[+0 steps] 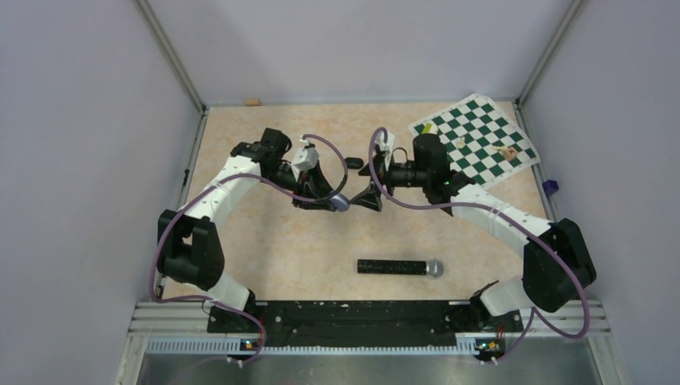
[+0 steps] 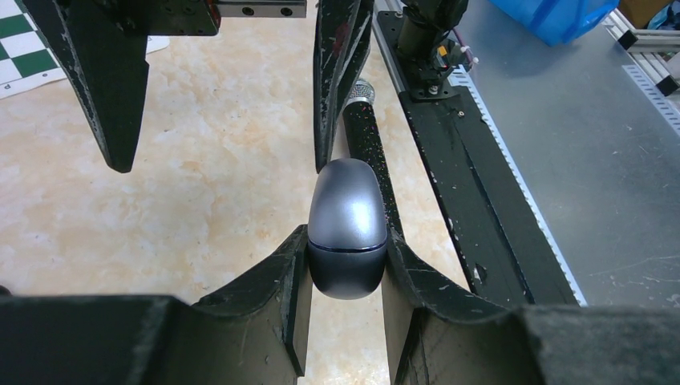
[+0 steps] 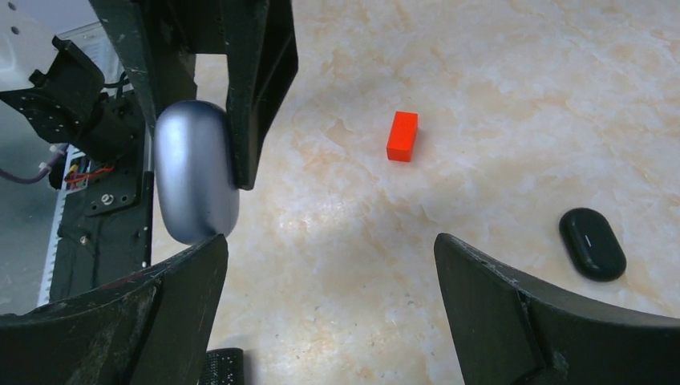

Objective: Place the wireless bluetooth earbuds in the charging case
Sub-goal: Close the charging case at the center of the board.

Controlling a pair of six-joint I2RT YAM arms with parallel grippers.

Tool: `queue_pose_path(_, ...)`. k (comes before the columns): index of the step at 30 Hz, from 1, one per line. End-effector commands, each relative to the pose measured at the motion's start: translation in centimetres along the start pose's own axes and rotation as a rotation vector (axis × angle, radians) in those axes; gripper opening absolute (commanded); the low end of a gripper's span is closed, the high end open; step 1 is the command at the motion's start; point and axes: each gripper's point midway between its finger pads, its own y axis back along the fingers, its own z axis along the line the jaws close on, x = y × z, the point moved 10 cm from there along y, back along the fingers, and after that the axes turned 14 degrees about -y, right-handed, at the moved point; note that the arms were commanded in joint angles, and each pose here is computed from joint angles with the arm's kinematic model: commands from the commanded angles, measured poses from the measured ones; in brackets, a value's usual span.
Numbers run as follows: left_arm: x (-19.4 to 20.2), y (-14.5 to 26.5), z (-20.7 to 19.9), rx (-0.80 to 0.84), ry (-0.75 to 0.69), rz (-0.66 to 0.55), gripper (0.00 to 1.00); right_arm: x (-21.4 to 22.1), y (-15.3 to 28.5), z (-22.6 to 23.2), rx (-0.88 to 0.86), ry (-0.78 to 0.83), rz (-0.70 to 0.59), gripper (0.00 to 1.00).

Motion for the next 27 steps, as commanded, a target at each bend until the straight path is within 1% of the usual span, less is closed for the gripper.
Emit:
queue_pose_path(1, -1.4, -0.1, 0.1, 0.007, -0.068, -0.041, 0.0, -2.0, 0.5, 2.5, -0.123, 0.09, -0.07, 0.99)
queue_pose_path(5, -1.5, -0.1, 0.1, 0.006, -0.07, -0.039, 0.0, -2.2, 0.7, 2.6, -0.114, 0.102, -0.073, 0.99)
queue_pose_path(7, -1.4, -0.1, 0.1, 0.007, -0.07, -0.037, 0.0, -2.6, 0.9, 2.6, -0.08, 0.123, -0.082, 0.99)
queue_pose_path(9, -1.5, -0.1, 0.2, 0.004, -0.074, -0.03, 0.0, -3.4, 1.6, 2.2, 0.032, 0.162, -0.107, 0.99)
queue_pose_path(11, -1.4, 0.0, 0.6, -0.008, -0.056, -0.005, 0.0, -4.5, 2.7, 1.5, 0.212, 0.196, -0.153, 0.99)
queue_pose_path(15, -0.6, 0.0, 1.7, -0.042, 0.016, 0.035, 0.0, -6.5, 6.1, -0.3, 0.505, 0.22, -0.252, 0.99)
queue_pose_path(17, -0.1, -0.3, 2.3, -0.056, 0.055, 0.06, 0.0, -7.1, 8.0, -1.1, 0.594, 0.215, -0.291, 0.99)
queue_pose_path(19, 0.3, -0.8, 3.3, -0.08, 0.095, 0.111, 0.0, -7.8, 10.3, -1.8, 0.656, 0.184, -0.335, 0.99)
queue_pose_path(22, 1.0, -1.9, 5.0, -0.102, 0.132, 0.203, 0.0, -8.5, 14.0, -2.5, 0.689, 0.131, -0.381, 0.99)
queue_pose_path(24, 1.6, -2.6, 6.2, -0.093, 0.194, 0.214, 0.0, -8.9, 16.3, -2.7, 0.728, 0.122, -0.402, 0.99)
queue_pose_path(27, 2.9, -3.6, 9.2, -0.12, 0.321, 0.188, 0.0, -8.2, 17.8, -2.1, 0.832, 0.163, -0.365, 0.99)
